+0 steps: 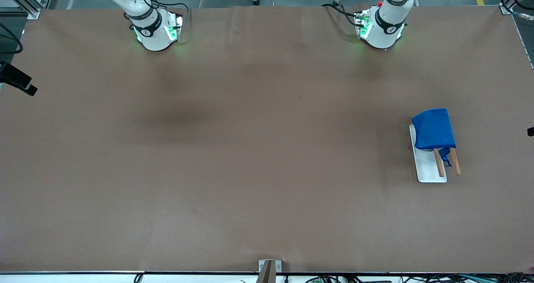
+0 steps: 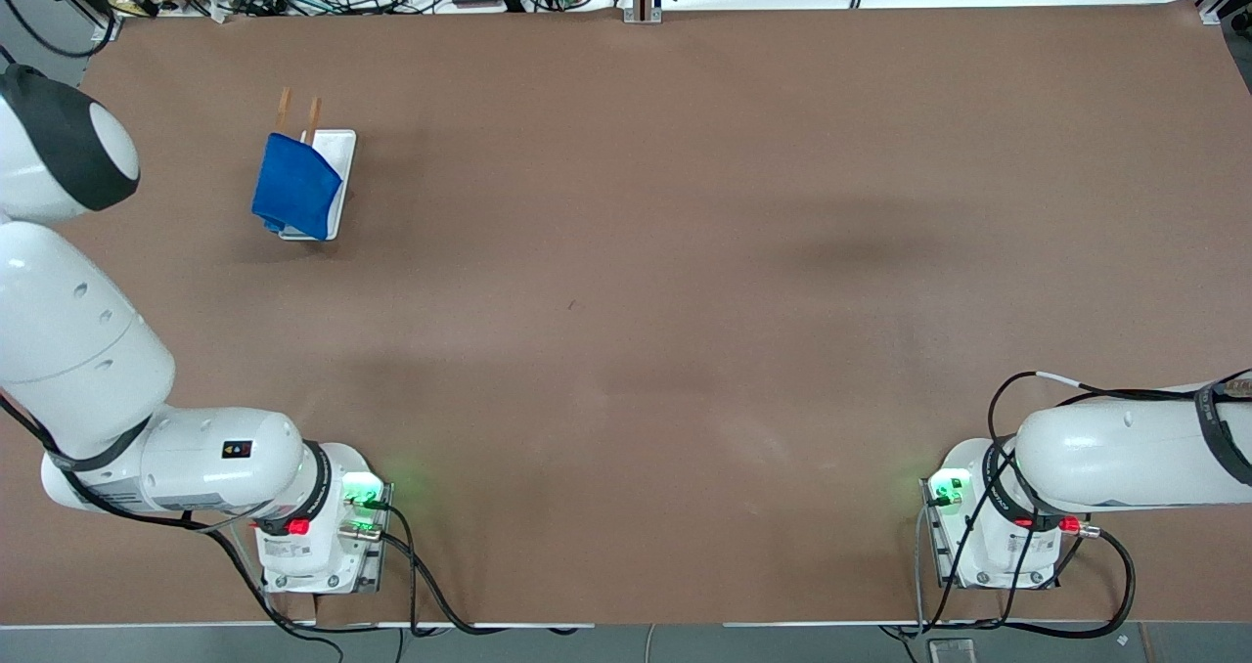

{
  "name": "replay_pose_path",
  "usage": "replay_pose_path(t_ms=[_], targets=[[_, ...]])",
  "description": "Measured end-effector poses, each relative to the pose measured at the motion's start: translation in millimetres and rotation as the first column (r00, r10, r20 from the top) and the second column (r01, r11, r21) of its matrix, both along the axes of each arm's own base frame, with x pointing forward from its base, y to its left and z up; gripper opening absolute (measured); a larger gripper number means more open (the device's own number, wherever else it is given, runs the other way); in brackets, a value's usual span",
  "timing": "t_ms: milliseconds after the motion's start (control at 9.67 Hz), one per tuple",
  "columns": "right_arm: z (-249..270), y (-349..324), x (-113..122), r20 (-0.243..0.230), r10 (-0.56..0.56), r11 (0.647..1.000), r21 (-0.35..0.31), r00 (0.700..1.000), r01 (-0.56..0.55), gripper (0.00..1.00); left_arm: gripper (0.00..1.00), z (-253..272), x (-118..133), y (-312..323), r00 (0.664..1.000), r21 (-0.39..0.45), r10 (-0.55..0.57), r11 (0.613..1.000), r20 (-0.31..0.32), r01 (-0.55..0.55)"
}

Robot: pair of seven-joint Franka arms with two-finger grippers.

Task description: Right arm passes towel to left arm to hang

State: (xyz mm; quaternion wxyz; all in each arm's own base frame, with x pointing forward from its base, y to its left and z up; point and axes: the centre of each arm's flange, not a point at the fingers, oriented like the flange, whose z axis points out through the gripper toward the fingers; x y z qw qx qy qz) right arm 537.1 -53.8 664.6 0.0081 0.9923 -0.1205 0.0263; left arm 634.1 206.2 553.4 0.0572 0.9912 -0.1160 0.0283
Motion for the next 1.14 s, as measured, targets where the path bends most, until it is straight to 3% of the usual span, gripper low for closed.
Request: replay_pose_path(t_ms=[207, 414, 724, 1138], targets=[[0, 0, 0, 0.001, 0.0, 1.0, 0.0, 1.0, 0.0, 1.0, 1.0, 64, -7, -77, 0.998, 0.081, -0.005, 0.997, 0.056, 0.0], [0, 0, 0, 0.001, -0.001, 1.0, 0.0, 1.0, 0.001, 1.0, 1.0, 118, -36, -140, 0.995, 0.066, 0.043, 0.997, 0.086, -0.049], [0, -1, 0, 0.001, -0.001, 1.0, 0.0, 1.0, 0.001, 1.0, 1.0, 158, -78, -195, 0.993, 0.029, 0.105, 0.994, 0.055, -0.107], [0, -1, 1, 0.001, -0.002, 1.0, 0.0, 1.0, 0.002, 1.0, 1.0, 160, -98, -240, 0.993, 0.045, 0.12, 0.992, 0.002, -0.12]])
